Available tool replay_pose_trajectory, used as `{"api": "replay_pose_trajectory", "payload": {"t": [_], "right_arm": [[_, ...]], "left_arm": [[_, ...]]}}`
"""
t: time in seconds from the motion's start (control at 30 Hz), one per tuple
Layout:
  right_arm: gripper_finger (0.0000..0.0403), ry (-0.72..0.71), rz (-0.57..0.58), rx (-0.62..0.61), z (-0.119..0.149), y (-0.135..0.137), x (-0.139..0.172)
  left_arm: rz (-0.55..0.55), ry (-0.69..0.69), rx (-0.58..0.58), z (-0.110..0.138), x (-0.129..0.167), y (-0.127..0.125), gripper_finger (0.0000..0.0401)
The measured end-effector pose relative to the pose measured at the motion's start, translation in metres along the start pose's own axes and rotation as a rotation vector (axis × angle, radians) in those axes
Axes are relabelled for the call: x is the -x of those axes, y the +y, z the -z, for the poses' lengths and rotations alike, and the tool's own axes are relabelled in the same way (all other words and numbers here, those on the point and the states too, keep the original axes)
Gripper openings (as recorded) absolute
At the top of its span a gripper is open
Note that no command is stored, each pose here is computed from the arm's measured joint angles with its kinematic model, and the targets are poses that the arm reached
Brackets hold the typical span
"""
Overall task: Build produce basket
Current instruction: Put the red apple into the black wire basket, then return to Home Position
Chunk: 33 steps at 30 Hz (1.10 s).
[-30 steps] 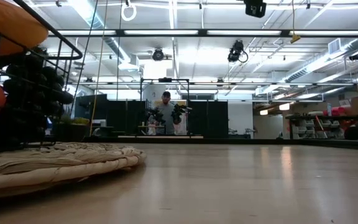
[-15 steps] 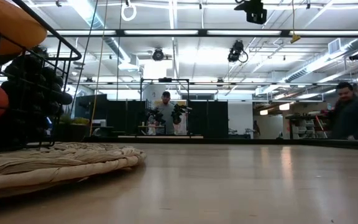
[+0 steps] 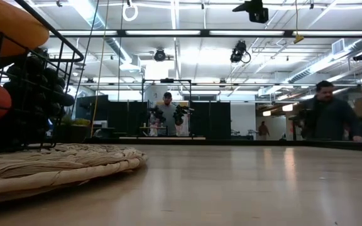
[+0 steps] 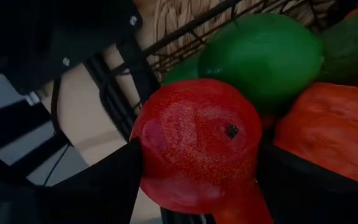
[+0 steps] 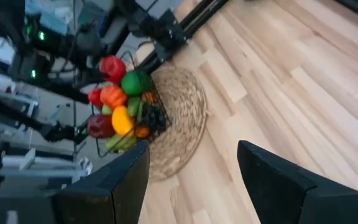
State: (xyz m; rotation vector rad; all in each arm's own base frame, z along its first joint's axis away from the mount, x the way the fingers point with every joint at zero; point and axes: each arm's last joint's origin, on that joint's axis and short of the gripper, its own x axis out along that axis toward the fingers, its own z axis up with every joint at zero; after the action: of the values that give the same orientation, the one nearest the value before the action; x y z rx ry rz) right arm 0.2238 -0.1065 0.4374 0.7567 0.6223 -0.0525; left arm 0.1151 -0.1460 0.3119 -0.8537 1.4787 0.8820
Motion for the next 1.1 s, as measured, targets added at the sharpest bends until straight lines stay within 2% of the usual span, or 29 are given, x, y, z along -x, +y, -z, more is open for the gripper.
{"api": "replay_pose_trajectory", "payload": {"t": [0.23, 0.57, 0.77, 0.97, 1.1], "right_arm": [[0.0248, -0.052, 0.01, -0.026, -0.002, 0.009, -0.005], [0.0248, -0.06, 0.067, -0.014, 0.003, 0.02, -0.013], [0.0248, -0.062, 0.079, -0.014, 0.005, 0.023, -0.015], [0.0248, -0.023, 0.121, -0.008, 0.01, 0.019, -0.015], [0.0248, 0.04, 0.156, -0.006, 0.017, 0.018, -0.016]], "left_arm": [[-0.005, -0.052, -0.077, -0.002, -0.006, 0.0, 0.0316], [0.103, -0.06, -0.144, -0.007, -0.005, -0.012, 0.0395], [0.17, -0.078, -0.15, -0.017, 0.011, -0.019, 0.0396], [0.193, -0.157, -0.149, -0.039, 0.041, -0.015, 0.0396], [0.255, -0.258, -0.125, -0.055, 0.058, -0.017, 0.0396]]}}
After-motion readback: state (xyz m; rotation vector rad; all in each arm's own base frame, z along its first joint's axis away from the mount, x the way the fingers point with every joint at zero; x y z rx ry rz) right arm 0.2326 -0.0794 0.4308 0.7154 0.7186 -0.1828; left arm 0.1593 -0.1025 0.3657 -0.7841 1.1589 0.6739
